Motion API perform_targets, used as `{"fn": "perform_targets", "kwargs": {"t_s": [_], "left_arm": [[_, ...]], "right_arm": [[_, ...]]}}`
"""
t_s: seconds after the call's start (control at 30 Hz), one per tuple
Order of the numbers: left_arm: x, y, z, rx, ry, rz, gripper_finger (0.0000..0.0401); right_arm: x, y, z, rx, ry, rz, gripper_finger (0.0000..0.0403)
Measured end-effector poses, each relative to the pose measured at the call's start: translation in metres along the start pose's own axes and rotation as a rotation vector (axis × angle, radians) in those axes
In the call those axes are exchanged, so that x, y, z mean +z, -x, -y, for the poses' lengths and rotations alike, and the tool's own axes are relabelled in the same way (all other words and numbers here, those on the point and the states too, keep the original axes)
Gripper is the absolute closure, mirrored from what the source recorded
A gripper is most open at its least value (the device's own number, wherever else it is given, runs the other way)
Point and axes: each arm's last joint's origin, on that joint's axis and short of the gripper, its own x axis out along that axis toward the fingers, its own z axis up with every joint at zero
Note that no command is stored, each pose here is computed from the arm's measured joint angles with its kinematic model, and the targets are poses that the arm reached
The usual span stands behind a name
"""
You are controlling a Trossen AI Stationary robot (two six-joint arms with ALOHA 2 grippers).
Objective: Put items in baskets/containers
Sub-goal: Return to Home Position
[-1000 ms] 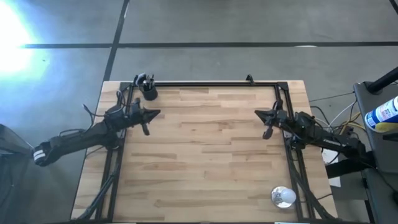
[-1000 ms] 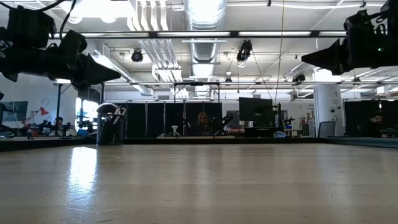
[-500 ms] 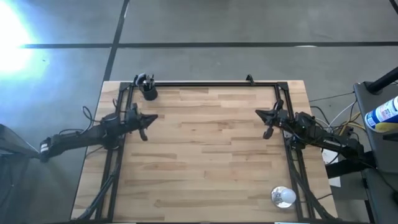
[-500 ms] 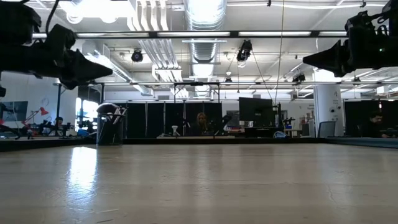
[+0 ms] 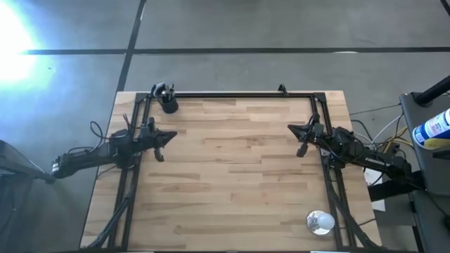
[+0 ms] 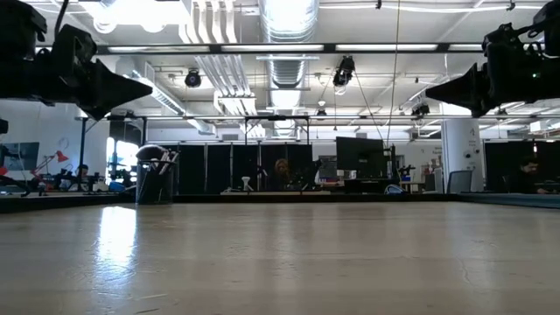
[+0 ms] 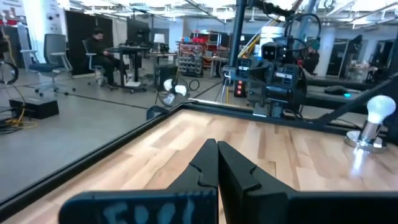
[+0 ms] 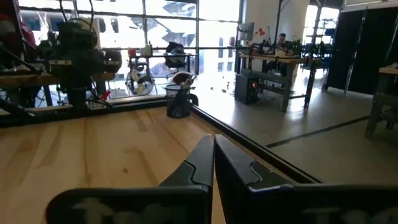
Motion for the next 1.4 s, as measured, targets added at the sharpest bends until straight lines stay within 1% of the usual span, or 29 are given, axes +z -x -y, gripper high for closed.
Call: {"fn": "perform_targets", "kwargs": {"t_s": [0.17,0.23,0.37,0.47,1.4], "left_arm": [[0.0004,-0.0001,-0.0014,0.04,0.01,0.007,0.0401],[-0.0001,-0.0005,-0.0014,0.042,0.008,0.0,0.0401],[0.0002,-0.0009,-0.0014,0.044,0.007,0.003,0.0401],[0.0002,-0.0009,-0.0014,0.045,0.007,0.004,0.0401],[0.0001,-0.001,-0.0014,0.045,0.006,0.004,0.0401]], "right_arm": [[-0.0016,-0.0011,-0.0002,0.0,0.037,-0.019,0.0394],[-0.0027,-0.002,-0.0003,-0.001,0.045,-0.033,0.0394],[-0.0046,-0.0033,-0.0005,0.002,0.108,-0.055,0.0394],[-0.0056,-0.004,-0.0006,0.004,0.129,-0.068,0.0394],[-0.0064,-0.0047,-0.0007,0.005,0.129,-0.078,0.0394]]}}
